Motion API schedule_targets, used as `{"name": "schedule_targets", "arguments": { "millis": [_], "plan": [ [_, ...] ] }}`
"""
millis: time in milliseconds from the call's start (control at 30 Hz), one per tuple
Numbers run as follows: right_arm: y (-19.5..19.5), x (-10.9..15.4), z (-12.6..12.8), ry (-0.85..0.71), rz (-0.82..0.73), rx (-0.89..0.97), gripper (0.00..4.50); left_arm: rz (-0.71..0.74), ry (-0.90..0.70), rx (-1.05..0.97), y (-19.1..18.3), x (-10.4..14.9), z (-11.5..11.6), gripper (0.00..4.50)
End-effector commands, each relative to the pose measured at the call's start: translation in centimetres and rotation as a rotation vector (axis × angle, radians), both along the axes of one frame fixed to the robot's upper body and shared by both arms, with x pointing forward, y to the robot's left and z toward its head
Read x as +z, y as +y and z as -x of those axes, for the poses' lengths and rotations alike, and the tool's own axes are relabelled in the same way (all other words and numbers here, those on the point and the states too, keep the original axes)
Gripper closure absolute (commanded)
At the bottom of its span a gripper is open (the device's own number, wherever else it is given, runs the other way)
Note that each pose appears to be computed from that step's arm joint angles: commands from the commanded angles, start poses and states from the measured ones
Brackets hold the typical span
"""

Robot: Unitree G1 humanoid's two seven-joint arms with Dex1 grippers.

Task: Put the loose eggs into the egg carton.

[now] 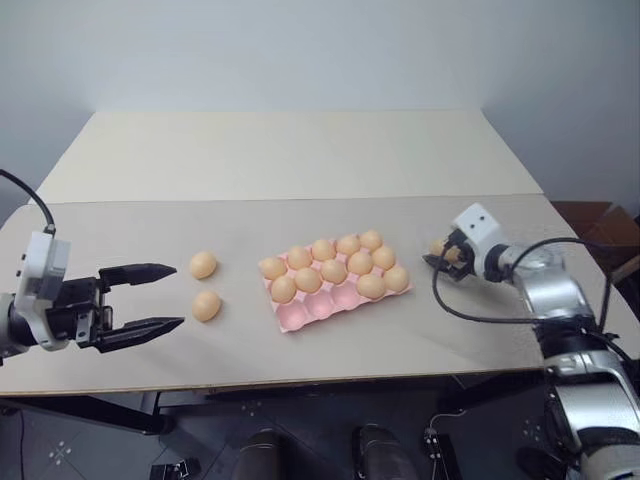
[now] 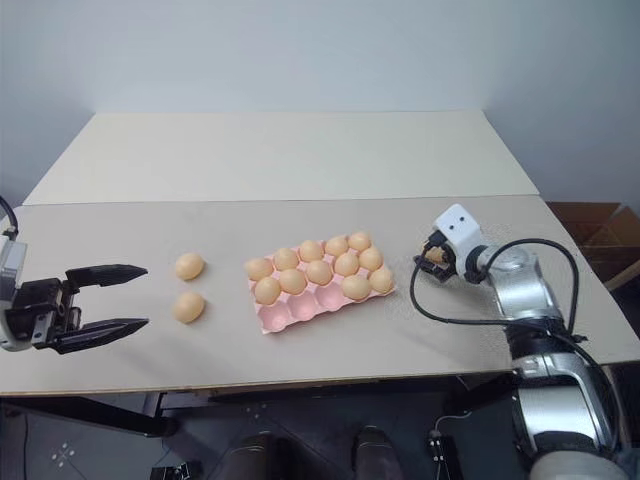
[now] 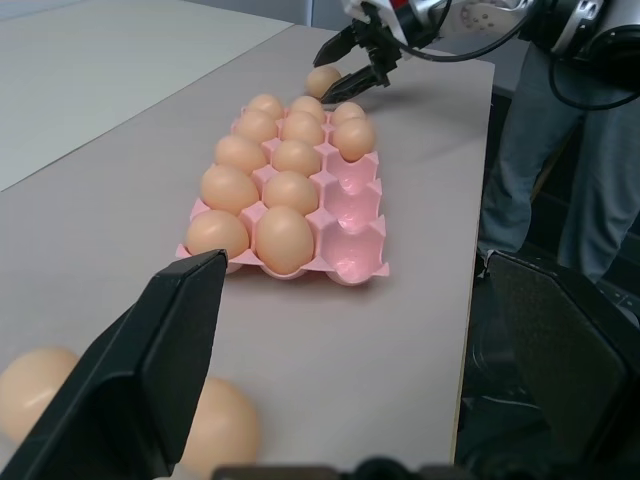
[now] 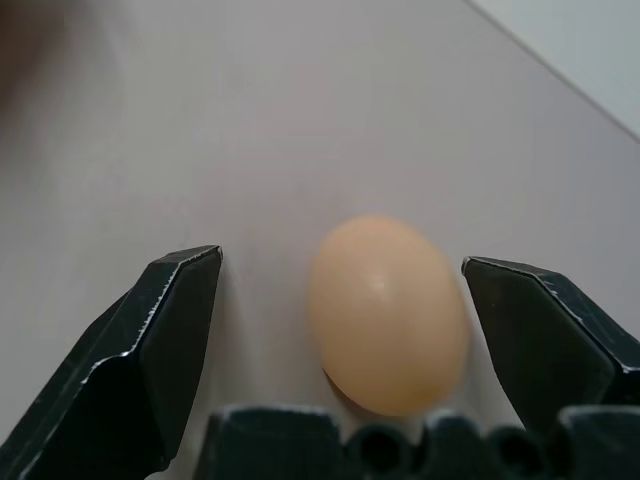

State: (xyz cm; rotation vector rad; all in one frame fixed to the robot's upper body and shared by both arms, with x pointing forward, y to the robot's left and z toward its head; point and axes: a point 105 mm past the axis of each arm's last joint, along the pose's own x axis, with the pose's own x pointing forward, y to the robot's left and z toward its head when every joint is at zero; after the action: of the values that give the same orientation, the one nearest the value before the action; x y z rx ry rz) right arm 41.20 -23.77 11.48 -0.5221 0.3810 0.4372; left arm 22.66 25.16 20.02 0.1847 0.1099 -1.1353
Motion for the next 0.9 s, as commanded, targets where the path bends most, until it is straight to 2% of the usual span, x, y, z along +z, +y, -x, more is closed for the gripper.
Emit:
{"name": "schedule_targets", "arguments": {
  "millis": [33,167,300,433,500,567,633,833,900],
  "plan": [
    [-0.2,1.2,-0.5,-0.031,-0.001,-0.015,0.84,-0.011,-0.055,-0.002,-0.1,1.1,0.4,0.00],
    [0.0,3.0,-0.2,-0.081,-0.020,-0.008,2.21,-0.017,-0.059,0.002,-0.1,1.1,0.7,0.00],
    [3.8,7.0,3.0,-0.162,-0.082,0.128,2.21,-0.016,-0.062,0.002,-0.1,1.2,0.9,0.00],
    [9.7,8.2,7.5,-0.157,-0.140,0.313,2.21,-0.009,-0.055,-0.009,-0.3,1.2,0.9,0.00],
    [12.4,7.7,9.4,-0.129,-0.170,0.401,2.21,-0.010,-0.054,-0.011,-0.3,1.1,0.7,0.00],
    [13.8,7.1,10.3,-0.106,-0.188,0.422,2.21,-0.009,-0.053,-0.012,-0.3,1.1,0.6,0.00],
    [15.4,5.4,11.1,-0.066,-0.183,0.453,2.21,-0.009,-0.056,-0.014,-0.3,1.2,0.4,0.00],
    [17.6,2.8,11.1,0.002,-0.187,0.489,2.21,-0.010,-0.059,-0.019,-0.3,1.2,0.1,0.00],
    [18.0,2.1,10.8,0.008,-0.179,0.483,1.78,-0.009,-0.060,-0.020,-0.3,1.2,0.1,0.00]
  ]
}}
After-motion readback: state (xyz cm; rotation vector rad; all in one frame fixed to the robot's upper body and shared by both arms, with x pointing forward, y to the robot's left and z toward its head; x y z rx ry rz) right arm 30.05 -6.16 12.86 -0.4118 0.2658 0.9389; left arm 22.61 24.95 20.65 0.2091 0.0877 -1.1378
